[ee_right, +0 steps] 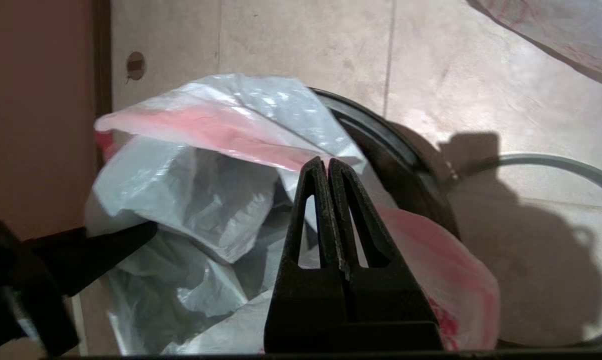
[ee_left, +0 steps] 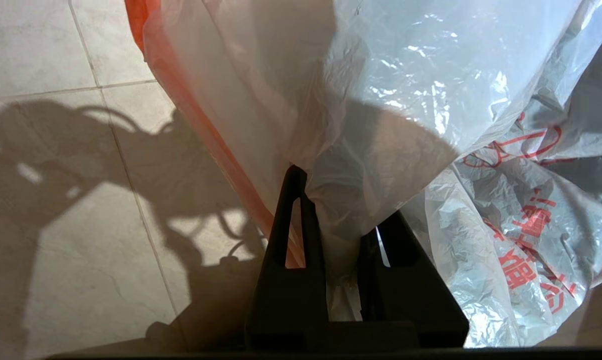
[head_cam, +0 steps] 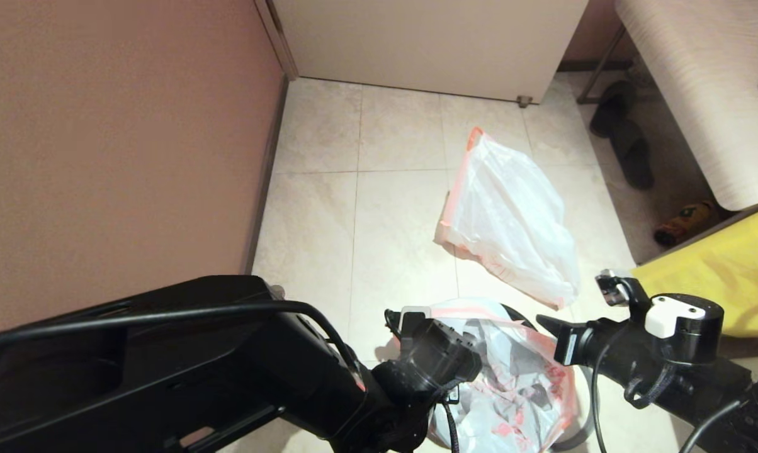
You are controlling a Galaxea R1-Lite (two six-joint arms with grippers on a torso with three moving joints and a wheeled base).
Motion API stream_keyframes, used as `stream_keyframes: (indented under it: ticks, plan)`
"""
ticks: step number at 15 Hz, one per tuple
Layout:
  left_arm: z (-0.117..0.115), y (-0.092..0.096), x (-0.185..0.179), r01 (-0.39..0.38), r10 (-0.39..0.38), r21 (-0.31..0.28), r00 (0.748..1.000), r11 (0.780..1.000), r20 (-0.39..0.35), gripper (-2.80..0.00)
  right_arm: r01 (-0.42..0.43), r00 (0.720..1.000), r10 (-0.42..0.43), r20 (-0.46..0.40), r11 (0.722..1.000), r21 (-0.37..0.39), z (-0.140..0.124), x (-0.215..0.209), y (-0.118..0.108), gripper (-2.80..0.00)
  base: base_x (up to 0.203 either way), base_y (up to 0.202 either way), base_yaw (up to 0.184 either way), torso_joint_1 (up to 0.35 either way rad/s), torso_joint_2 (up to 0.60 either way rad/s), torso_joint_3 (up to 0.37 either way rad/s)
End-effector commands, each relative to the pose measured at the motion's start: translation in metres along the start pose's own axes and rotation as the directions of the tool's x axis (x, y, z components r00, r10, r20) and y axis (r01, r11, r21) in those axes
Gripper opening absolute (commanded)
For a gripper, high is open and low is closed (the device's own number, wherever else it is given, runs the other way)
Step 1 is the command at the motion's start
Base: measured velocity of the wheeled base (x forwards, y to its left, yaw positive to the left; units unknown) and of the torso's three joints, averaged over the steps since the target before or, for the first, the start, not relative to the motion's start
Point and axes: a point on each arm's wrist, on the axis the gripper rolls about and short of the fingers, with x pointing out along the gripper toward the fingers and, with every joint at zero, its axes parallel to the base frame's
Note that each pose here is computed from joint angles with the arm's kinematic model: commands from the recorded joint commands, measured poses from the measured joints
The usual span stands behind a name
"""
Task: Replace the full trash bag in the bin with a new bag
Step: Put the new garbage bag on the trash can
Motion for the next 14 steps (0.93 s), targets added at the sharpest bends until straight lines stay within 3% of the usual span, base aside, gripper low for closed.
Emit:
stream_keyframes:
  ticks: [1,4,7,10,14]
  plan:
    - [0.001,0.000,0.000,-0.003,0.003,0.026,1.000,1.000,0.006,-2.80,-0.059,0.998,0.058,-0.029,0.998,-0.014,-0.008,-0.001,0.017,-2.80,0.000,0.000,0.000,0.000,0.00,0.000]
    - [0.008,-0.001,-0.007,0.012,-0.012,0.021,1.000,1.000,0.024,-2.80,-0.055,0.991,0.054,-0.123,0.998,-0.005,-0.037,0.007,0.014,-2.80,0.000,0.000,0.000,0.000,0.00,0.000]
    - [0.013,-0.010,-0.022,0.051,-0.052,0.020,0.998,0.998,0.048,-2.80,-0.065,0.992,0.064,-0.108,0.998,-0.010,-0.058,0.016,0.007,-2.80,0.000,0.000,0.000,0.000,0.00,0.000]
    - [0.011,-0.016,-0.031,0.076,-0.078,0.029,0.996,0.997,0.050,-2.80,-0.057,0.995,0.056,-0.082,0.998,-0.006,-0.055,0.020,0.005,-2.80,0.000,0.000,0.000,0.000,0.00,0.000]
    - [-0.002,-0.013,-0.033,0.069,-0.070,0.055,0.997,0.996,0.017,-2.80,-0.033,0.999,0.032,0.015,0.999,0.034,-0.033,0.020,0.001,-2.80,0.000,0.000,0.000,0.000,0.00,0.000]
